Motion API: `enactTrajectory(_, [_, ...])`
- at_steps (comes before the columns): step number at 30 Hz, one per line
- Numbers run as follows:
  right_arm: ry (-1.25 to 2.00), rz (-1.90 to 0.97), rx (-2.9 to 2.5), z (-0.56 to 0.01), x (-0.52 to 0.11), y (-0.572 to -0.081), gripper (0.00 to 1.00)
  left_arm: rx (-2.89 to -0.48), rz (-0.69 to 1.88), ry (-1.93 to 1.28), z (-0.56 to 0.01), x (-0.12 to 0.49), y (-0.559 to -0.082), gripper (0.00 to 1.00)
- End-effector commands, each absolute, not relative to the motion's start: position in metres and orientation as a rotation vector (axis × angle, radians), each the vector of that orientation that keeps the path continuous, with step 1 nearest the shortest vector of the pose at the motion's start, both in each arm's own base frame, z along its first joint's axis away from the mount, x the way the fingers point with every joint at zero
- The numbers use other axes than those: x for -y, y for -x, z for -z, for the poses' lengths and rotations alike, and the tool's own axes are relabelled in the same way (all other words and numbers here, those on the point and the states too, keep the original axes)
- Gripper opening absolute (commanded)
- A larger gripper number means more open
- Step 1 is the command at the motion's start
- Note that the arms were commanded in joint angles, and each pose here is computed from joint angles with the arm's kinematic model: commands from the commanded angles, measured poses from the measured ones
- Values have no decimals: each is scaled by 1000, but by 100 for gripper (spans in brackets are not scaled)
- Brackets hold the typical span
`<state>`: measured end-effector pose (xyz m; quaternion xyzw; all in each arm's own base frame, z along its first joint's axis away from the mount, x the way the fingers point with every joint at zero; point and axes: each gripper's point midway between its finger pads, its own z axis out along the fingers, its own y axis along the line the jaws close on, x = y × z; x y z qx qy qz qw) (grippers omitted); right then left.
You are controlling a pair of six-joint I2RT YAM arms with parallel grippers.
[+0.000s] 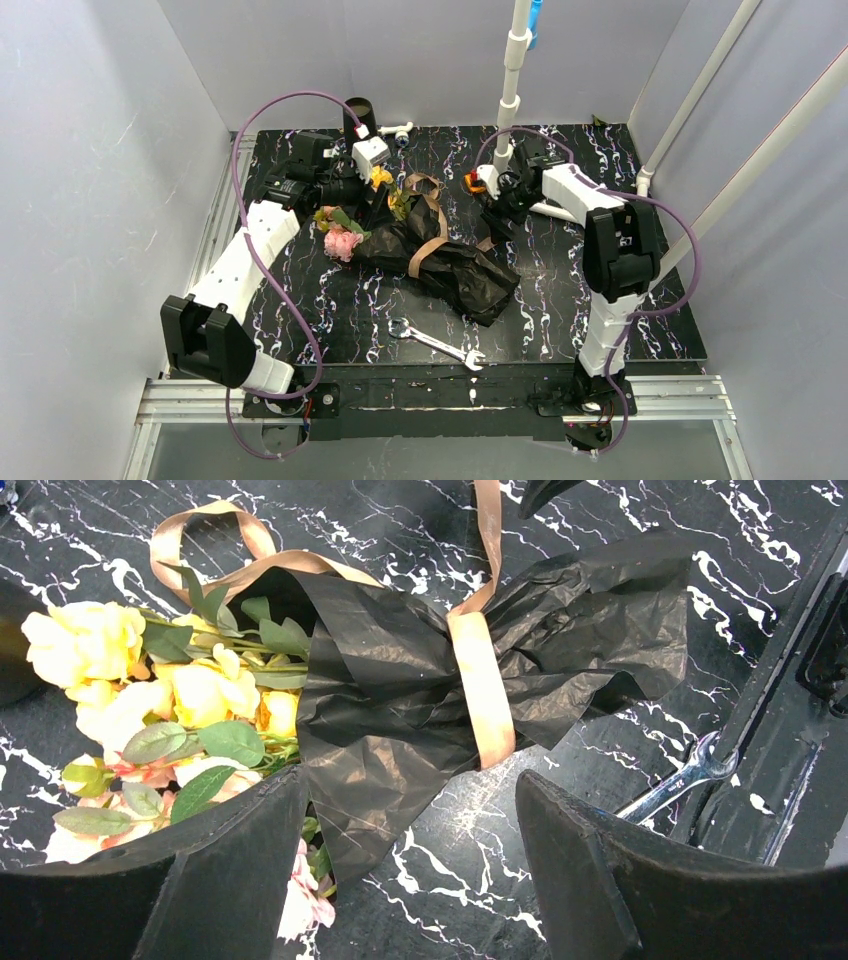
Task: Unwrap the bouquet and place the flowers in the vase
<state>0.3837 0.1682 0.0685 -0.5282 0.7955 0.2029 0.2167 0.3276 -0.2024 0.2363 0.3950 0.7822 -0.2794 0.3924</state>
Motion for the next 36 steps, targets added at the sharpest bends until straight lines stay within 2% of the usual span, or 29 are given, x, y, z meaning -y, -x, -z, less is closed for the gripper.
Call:
enactTrajectory(1, [1551, -447, -2131, -52, -178, -402, 91, -1982, 676, -1000, -246, 195, -315, 74])
enactTrajectory(9, [1693, -403, -2109, -17, -185, -392, 86, -1990, 645, -994, -249, 190, -313, 75])
enactTrajectory(14, [1813, -387, -2080, 2, -181, -370, 72, -2010, 618, -967, -248, 185, -314, 75])
enactTrajectory(16, [1853, -381, -2081, 8, -178, -362, 57, -2037, 626, -887, -251, 181, -321, 75])
enactTrajectory(20, [1893, -426, -2099, 6, -177, -352, 10, -2068, 683, -780, -258, 175, -330, 75])
enactTrajectory(21, [1893, -435, -2101, 2, -178, -353, 3, -2065, 681, -775, -259, 174, -331, 76])
enactTrajectory(25, [1813, -473, -2059, -35, -193, -371, 1, -2064, 676, -761, -261, 170, -333, 76])
enactTrajectory(30, [1607, -610, -1957, -120, -226, -397, 1, -2040, 677, -749, -269, 168, -334, 76])
enactTrajectory(36, [1413, -834, -1774, -214, -262, -388, 1, -1917, 714, -800, -290, 174, -329, 79])
